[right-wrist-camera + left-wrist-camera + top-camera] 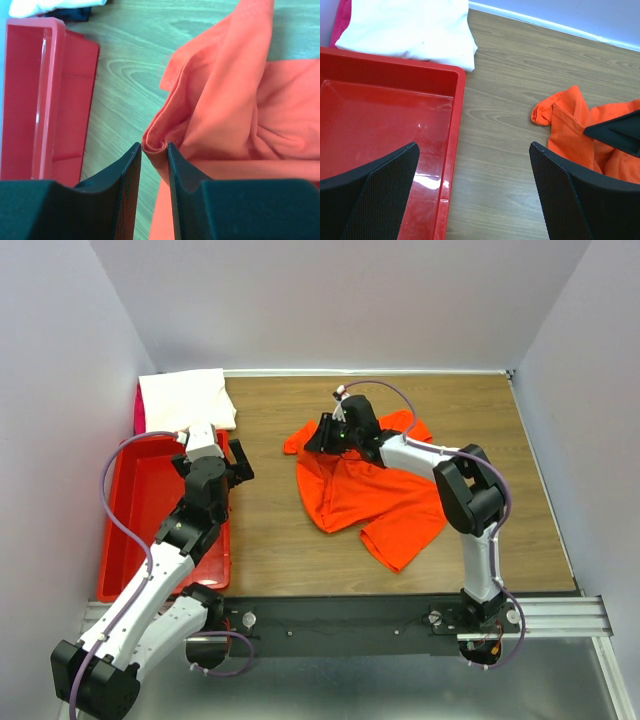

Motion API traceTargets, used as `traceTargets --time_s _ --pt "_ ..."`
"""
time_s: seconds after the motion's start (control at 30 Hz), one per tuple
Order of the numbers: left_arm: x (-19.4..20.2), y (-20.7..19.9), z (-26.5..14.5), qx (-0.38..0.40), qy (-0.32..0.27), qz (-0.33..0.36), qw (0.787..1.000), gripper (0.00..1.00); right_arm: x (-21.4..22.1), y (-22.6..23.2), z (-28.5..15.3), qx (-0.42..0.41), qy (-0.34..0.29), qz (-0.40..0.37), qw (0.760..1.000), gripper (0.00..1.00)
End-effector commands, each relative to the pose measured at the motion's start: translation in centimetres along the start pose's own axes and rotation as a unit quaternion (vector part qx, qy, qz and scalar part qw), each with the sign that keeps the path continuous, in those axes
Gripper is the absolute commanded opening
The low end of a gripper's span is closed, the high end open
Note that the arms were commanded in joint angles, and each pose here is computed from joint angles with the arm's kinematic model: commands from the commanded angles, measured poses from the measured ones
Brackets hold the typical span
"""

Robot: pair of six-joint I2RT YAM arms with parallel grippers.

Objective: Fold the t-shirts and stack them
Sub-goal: Flatten the tshirt out

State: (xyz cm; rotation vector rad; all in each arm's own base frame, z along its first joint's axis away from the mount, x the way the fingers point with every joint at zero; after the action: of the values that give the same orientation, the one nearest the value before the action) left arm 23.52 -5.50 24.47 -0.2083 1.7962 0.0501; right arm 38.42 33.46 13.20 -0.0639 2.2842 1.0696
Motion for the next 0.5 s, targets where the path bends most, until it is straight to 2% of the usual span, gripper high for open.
traceTargets --time_s 0.0,0.07,0.17,0.23,0.47 --pt "-0.3 0.1 0.0 0.003 -0.009 -0.005 1.0 0.98 0.3 -0.6 1.1 0.016 0.008 -0.007 1.0 0.34" --pt "-0.3 0.0 0.0 0.003 -0.008 -0.004 1.0 0.98 0.5 -0.9 1.3 0.018 0.011 -0.004 1.0 0.32" --pt "-0.3 0.1 0.0 0.003 -0.008 -0.004 1.0 0.98 0.9 -1.3 1.5 0.023 0.017 -0.002 1.0 0.21" --pt "-0.3 0.1 0.0 0.003 -0.008 -0.005 1.0 0.98 1.1 -1.1 1.5 0.017 0.025 -0.003 1.0 0.01" --pt "-0.4 0.1 0.0 0.0 -0.01 -0.006 1.0 0.98 3.2 3.1 1.1 -0.039 0.062 -0.016 0.997 0.01"
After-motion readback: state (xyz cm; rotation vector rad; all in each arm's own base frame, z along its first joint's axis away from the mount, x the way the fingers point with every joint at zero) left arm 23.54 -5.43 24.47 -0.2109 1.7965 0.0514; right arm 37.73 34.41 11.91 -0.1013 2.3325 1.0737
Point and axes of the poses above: each gripper's point midway between its finger pads, its own z axis out along the fingers, its own y axis along the line the jaws close on, x = y × z, the point moved 7 cm from there along -z, back along the fingers, and after that the axes turned 5 degrees about z, right-handed, at the moved point
